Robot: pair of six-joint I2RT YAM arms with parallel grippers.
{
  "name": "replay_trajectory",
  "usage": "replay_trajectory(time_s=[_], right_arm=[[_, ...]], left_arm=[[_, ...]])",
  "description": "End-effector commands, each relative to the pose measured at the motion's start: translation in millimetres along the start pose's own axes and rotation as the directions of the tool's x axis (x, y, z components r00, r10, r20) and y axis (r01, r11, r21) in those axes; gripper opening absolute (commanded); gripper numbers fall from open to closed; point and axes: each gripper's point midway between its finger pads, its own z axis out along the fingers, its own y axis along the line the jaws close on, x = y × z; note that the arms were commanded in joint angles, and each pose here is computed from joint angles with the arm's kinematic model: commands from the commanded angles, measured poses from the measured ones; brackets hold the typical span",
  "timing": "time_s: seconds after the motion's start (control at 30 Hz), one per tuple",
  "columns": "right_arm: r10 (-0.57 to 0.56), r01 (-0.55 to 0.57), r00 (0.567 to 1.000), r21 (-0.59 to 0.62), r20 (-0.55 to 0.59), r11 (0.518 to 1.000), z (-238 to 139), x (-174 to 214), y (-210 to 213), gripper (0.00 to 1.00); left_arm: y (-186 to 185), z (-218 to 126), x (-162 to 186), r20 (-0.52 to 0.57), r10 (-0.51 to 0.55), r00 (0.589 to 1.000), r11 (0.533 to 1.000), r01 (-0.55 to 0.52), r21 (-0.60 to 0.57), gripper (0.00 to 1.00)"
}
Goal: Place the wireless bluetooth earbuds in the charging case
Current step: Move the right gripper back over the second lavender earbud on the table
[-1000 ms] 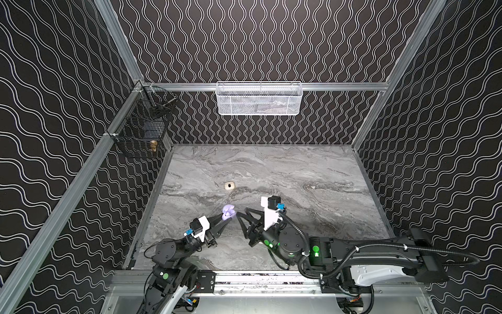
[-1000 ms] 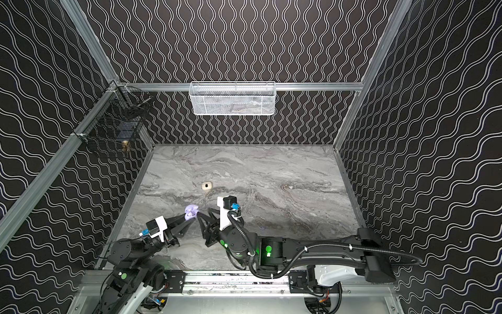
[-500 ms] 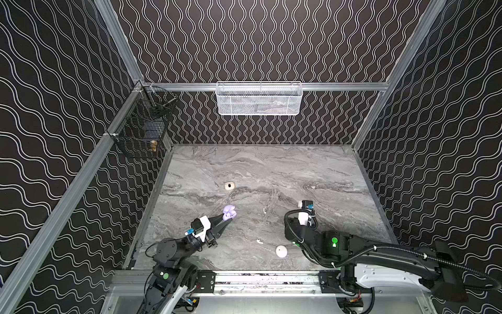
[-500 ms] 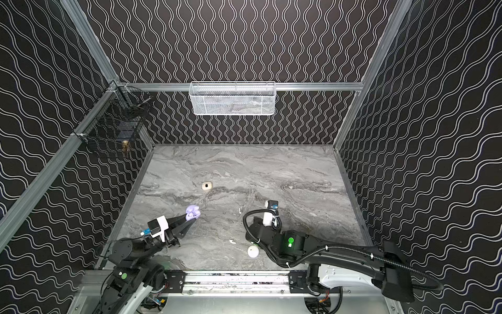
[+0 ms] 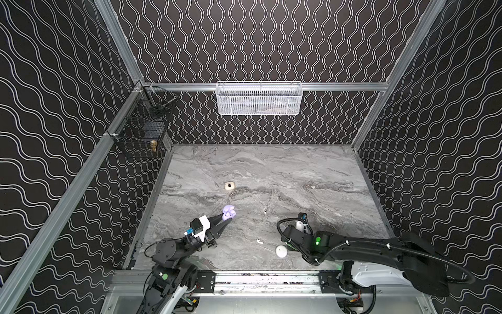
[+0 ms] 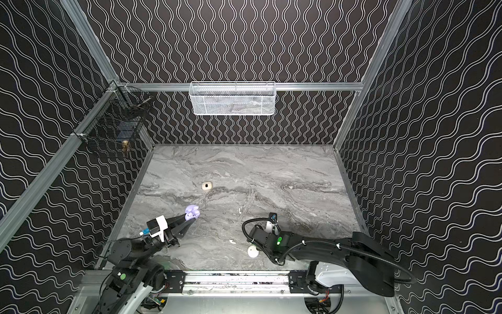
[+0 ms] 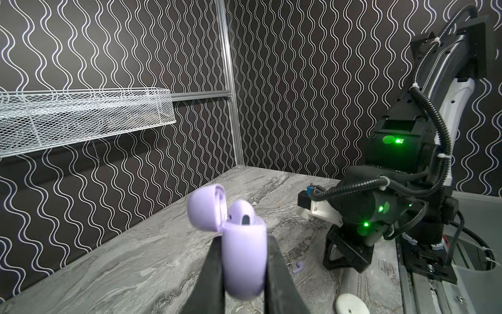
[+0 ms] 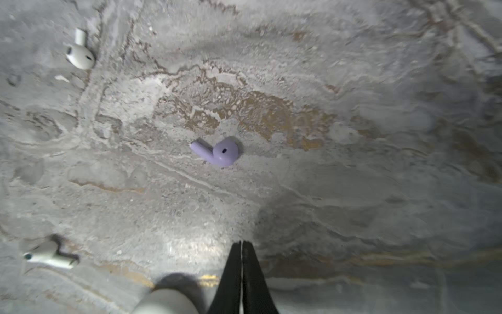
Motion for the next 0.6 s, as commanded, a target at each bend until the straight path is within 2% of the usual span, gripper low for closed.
replay_trajectory(time_s=[0.0,0.57], right_arm=[[0.002,-0.002,1.000,-0.031,-0.021,1.000,10,-2,12,0.06],[-0.004,0.001,0.999,0.076,0.039,0.997,46,-51,10,0.05]], left_arm=[[1,-1,-5,0.011,0.012,1.000,1.000,-0.012,-0.006,0.00],[6,-1,-6,0.001,0.026,1.000,0.999,-0.026,-0.037,0.00]])
